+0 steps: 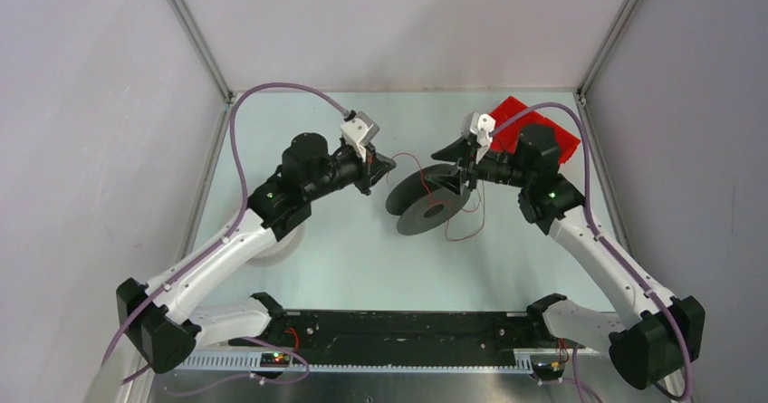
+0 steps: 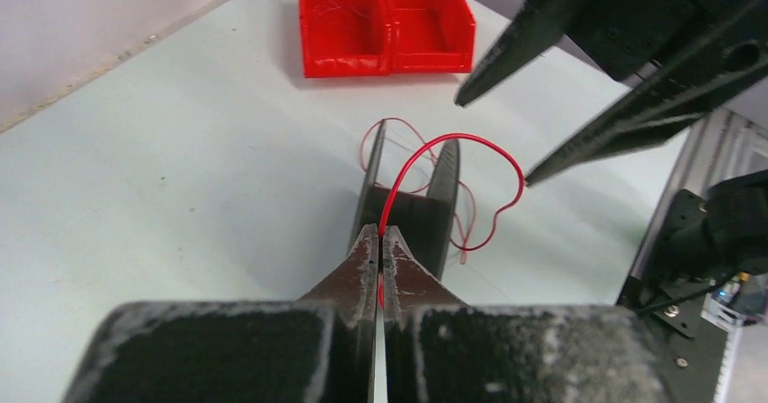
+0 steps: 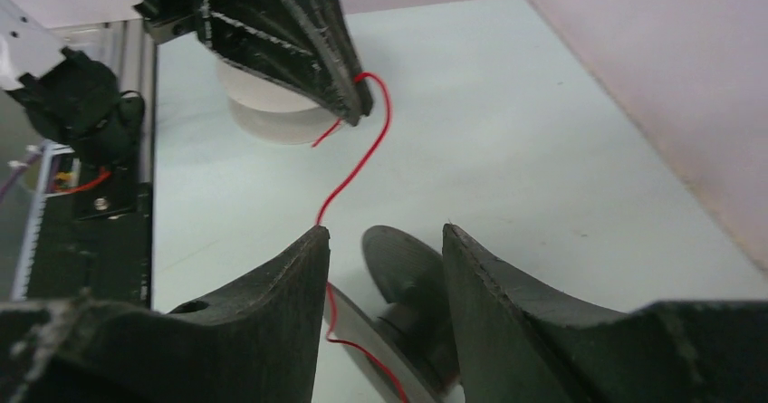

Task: Wrap the cables
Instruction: Wrap the cable around the cable reel.

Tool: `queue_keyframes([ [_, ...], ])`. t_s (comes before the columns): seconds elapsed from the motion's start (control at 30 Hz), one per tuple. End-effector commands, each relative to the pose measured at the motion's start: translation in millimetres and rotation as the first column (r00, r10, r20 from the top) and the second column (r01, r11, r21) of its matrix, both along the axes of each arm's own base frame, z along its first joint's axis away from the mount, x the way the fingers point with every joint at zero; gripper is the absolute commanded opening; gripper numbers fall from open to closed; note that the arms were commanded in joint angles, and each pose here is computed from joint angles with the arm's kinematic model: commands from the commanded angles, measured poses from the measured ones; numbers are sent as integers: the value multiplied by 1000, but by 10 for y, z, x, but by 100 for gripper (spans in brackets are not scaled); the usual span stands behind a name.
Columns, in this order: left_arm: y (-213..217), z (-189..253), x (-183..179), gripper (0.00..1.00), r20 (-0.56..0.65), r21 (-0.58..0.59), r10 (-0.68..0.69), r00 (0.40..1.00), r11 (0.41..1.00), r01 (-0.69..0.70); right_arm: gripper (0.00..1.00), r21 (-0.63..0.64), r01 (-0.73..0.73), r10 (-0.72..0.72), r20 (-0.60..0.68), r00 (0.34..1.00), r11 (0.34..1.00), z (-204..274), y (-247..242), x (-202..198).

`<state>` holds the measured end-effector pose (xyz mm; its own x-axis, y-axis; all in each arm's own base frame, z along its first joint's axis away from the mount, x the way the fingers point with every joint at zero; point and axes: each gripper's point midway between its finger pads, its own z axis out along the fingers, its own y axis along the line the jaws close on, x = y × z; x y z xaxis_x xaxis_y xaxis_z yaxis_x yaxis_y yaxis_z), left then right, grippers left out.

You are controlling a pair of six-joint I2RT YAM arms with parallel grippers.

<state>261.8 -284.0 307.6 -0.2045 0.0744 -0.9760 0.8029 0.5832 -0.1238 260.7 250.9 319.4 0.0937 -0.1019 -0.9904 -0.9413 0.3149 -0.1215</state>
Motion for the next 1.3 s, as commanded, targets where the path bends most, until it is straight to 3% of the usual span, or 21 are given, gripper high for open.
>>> queue_keyframes([
  [0.0, 42, 144, 121, 0, 93, 23, 44, 995, 999, -46, 53, 55, -90, 94, -56, 994, 994, 159, 89, -155],
  [0.47, 10, 76, 180, 0, 88, 39, 56, 995, 997, -59, 55, 116, -56, 77, -187, 979, 992, 133, 219, -60],
  [0.57, -3, 76, 167, 0, 91, 34, 47, 995, 998, -50, 46, 109, -13, 36, -208, 977, 994, 72, 225, 38],
  [0.8, -66, 34, 125, 0, 75, 12, 14, 997, 1000, -15, 1, 101, 43, -22, -197, 980, 994, 65, 140, 156],
  [0.87, -71, 14, 133, 1, 66, 5, 18, 998, 1000, -19, 0, 96, 48, -29, -191, 981, 994, 69, 77, 165],
  [0.9, -65, -4, 151, 3, 61, 7, 29, 998, 1000, -29, 0, 93, 44, -24, -199, 980, 995, 62, 47, 151],
  [0.97, -26, -30, 204, 27, 62, 20, 59, 996, 998, -60, 0, 79, 114, -100, -162, 982, 990, 96, -176, 269],
  [1.03, 31, -112, 264, 39, 67, 49, 82, 994, 995, -85, 0, 72, 209, -199, -126, 972, 975, 167, -407, 369],
  [1.13, 26, -302, 342, 48, 95, 144, 54, 994, 987, -68, 0, 66, 338, -333, -76, 940, 939, 337, -791, 452],
  [1.27, -245, -594, 291, 57, 36, 215, -122, 992, 970, 112, 0, 65, 483, -484, -6, 875, 873, 483, -1139, 566],
])
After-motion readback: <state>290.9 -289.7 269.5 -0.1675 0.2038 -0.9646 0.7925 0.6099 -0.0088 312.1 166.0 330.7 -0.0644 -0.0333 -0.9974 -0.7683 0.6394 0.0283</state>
